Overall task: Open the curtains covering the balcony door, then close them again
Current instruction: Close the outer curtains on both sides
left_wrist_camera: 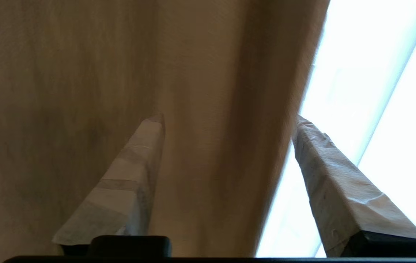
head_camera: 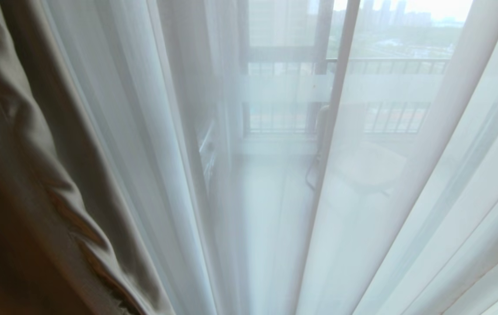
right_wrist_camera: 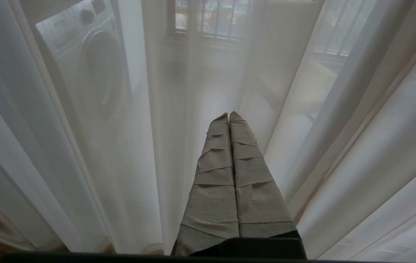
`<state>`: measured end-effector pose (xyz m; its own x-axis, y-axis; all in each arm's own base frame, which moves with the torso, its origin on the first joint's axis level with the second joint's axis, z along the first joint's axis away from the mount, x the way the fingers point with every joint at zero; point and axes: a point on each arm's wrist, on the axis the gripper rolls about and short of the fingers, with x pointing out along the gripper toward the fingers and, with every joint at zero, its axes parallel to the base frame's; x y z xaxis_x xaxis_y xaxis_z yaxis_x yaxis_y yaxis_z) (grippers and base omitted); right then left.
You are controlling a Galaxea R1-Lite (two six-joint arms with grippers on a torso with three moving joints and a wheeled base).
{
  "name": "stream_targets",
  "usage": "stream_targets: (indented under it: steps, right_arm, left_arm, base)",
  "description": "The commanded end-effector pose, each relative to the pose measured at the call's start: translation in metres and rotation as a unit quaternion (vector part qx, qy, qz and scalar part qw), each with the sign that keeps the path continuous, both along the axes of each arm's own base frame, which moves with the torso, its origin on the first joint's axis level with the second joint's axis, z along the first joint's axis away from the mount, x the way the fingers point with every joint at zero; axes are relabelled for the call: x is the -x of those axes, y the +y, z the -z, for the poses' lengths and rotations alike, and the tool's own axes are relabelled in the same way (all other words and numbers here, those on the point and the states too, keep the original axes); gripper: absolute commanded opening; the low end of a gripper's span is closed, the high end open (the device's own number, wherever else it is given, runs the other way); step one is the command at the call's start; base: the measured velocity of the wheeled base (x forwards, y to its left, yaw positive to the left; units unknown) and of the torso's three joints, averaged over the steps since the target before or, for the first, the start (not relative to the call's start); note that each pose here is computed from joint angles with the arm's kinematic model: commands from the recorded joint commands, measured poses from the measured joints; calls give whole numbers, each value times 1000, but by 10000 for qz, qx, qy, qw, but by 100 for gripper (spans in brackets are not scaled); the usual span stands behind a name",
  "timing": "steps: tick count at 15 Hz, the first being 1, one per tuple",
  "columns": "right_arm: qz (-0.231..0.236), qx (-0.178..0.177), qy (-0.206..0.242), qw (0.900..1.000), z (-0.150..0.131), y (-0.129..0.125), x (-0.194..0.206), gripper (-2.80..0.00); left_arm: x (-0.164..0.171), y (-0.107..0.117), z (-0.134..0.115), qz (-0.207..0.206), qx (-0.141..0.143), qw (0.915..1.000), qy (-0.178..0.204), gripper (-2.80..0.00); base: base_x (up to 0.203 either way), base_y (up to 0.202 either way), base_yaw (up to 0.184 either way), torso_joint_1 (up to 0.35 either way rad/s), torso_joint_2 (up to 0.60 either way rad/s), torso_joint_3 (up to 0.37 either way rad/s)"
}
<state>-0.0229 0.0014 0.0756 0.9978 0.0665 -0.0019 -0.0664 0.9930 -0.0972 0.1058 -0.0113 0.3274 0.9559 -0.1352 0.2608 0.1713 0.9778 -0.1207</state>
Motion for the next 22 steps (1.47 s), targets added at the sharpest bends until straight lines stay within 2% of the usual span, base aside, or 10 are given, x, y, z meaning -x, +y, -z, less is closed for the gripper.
stream_targets:
  steps: [1, 7, 11, 12, 15, 17, 20, 22]
  right_arm:
    - [-5, 4, -2, 10000, 0, 0, 0, -280]
    - [3, 4, -2, 10000, 0, 0, 0, -280]
    - [3, 4, -2, 10000, 0, 0, 0, -280]
    - [-5, 4, -2, 10000, 0, 0, 0, -280]
    - [0, 4, 0, 10000, 0, 0, 0, -280]
    - [-3, 4, -2, 10000, 0, 0, 0, -280]
    - [2, 4, -2, 10000, 0, 0, 0, -280]
    - [-5, 4, -2, 10000, 0, 0, 0, -280]
  left_arm:
    - [26, 3, 8, -3, 27, 9998, -185, 0]
    - [88, 9, 51, -48, 31, 9999, -104, 0]
    - [99, 10, 60, -20, 13, 10000, 7, 0]
    - [100, 10, 62, 2, 7, 10000, 4, -280]
    - [105, 10, 69, -9, 12, 10000, -13, -280]
    - [104, 10, 78, -56, 6, 9998, 170, -280]
    - [96, 10, 113, -62, -56, 9970, 770, -280]
    - [92, 9, 146, -113, -101, 9918, 1266, -280]
  base:
    - [0, 0, 0, 0, 0, 0]
    - [0, 0, 0, 0, 0, 0]
    - [0, 0, 0, 0, 0, 0]
    - [0, 0, 0, 0, 0, 0]
    - [0, 0, 0, 0, 0, 0]
    - [0, 0, 0, 0, 0, 0]
    - [0, 0, 0, 0, 0, 0]
    - [0, 0, 0, 0, 0, 0]
